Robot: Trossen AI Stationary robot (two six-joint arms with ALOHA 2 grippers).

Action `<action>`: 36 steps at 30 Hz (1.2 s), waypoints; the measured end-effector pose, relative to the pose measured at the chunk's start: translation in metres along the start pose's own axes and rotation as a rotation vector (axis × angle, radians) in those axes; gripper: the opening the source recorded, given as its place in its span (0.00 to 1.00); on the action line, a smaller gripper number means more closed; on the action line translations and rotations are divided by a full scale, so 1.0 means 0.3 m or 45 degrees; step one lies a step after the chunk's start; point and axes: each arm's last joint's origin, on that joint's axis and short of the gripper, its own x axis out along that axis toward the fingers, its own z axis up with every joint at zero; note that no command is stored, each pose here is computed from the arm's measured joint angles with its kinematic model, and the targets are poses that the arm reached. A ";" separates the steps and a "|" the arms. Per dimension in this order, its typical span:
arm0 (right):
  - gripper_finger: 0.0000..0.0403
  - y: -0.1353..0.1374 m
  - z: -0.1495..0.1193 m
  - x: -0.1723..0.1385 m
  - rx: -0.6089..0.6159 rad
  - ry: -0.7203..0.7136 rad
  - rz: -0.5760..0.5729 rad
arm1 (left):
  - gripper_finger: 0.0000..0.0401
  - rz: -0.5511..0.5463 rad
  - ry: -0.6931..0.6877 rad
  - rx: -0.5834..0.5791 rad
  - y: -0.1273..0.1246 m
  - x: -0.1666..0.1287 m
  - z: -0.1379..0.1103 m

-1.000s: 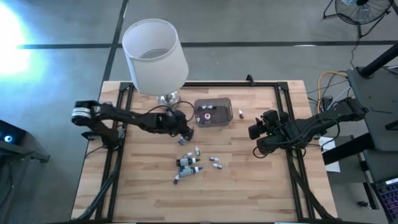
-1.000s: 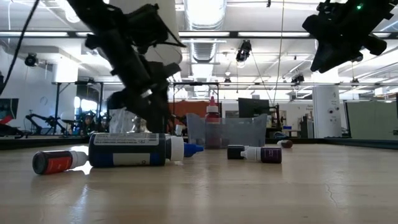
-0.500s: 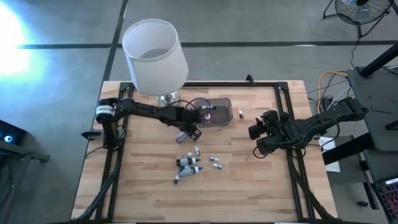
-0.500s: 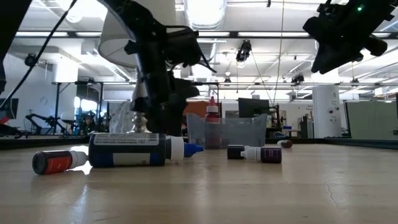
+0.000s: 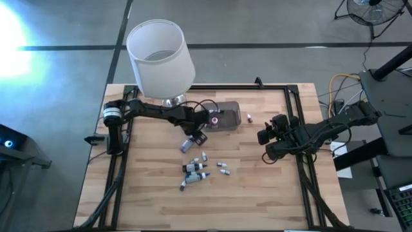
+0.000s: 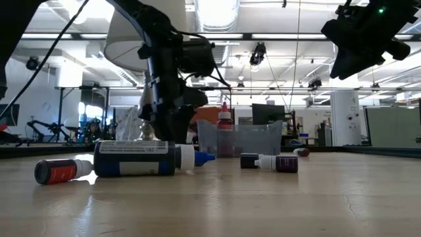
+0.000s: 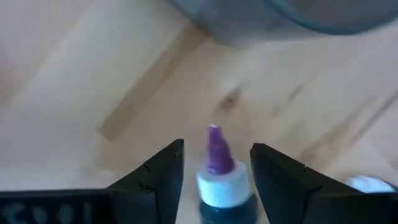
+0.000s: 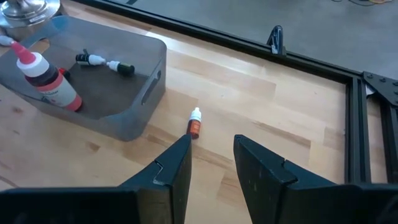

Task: Pick & Place food coloring
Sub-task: Put the large purple food coloring bottle into the bin

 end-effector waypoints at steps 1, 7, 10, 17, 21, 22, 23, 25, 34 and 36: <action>0.28 0.000 0.000 0.000 -0.002 0.000 0.000 | 0.41 -0.015 0.005 0.000 -0.002 -0.001 0.001; 0.28 0.000 0.000 0.000 -0.003 0.000 -0.001 | 0.41 -0.051 0.000 0.030 -0.009 -0.046 0.010; 0.28 -0.001 -0.001 0.001 -0.001 0.000 -0.002 | 0.41 -0.045 0.012 0.023 -0.010 -0.078 0.011; 0.28 -0.007 -0.014 0.011 0.045 0.000 -0.015 | 0.41 -0.064 0.070 -0.044 -0.007 -0.076 -0.002; 0.28 -0.012 -0.025 0.018 0.078 0.001 -0.027 | 0.41 -0.053 0.087 -0.052 -0.002 -0.070 -0.009; 0.28 -0.013 -0.026 0.019 0.081 0.001 -0.028 | 0.41 -0.052 0.088 -0.052 -0.002 -0.068 -0.011; 0.28 -0.014 -0.027 0.020 0.084 0.001 -0.029 | 0.41 -0.051 0.089 -0.053 -0.001 -0.066 -0.013; 0.28 -0.014 -0.028 0.021 0.083 0.001 -0.030 | 0.41 -0.055 0.084 -0.067 -0.001 -0.058 -0.017; 0.28 -0.014 -0.028 0.021 0.070 0.000 -0.029 | 0.41 -0.047 0.041 -0.116 -0.004 -0.033 -0.028; 0.28 -0.014 -0.028 0.021 0.070 0.000 -0.029 | 0.41 -0.044 0.017 -0.118 -0.005 -0.033 -0.024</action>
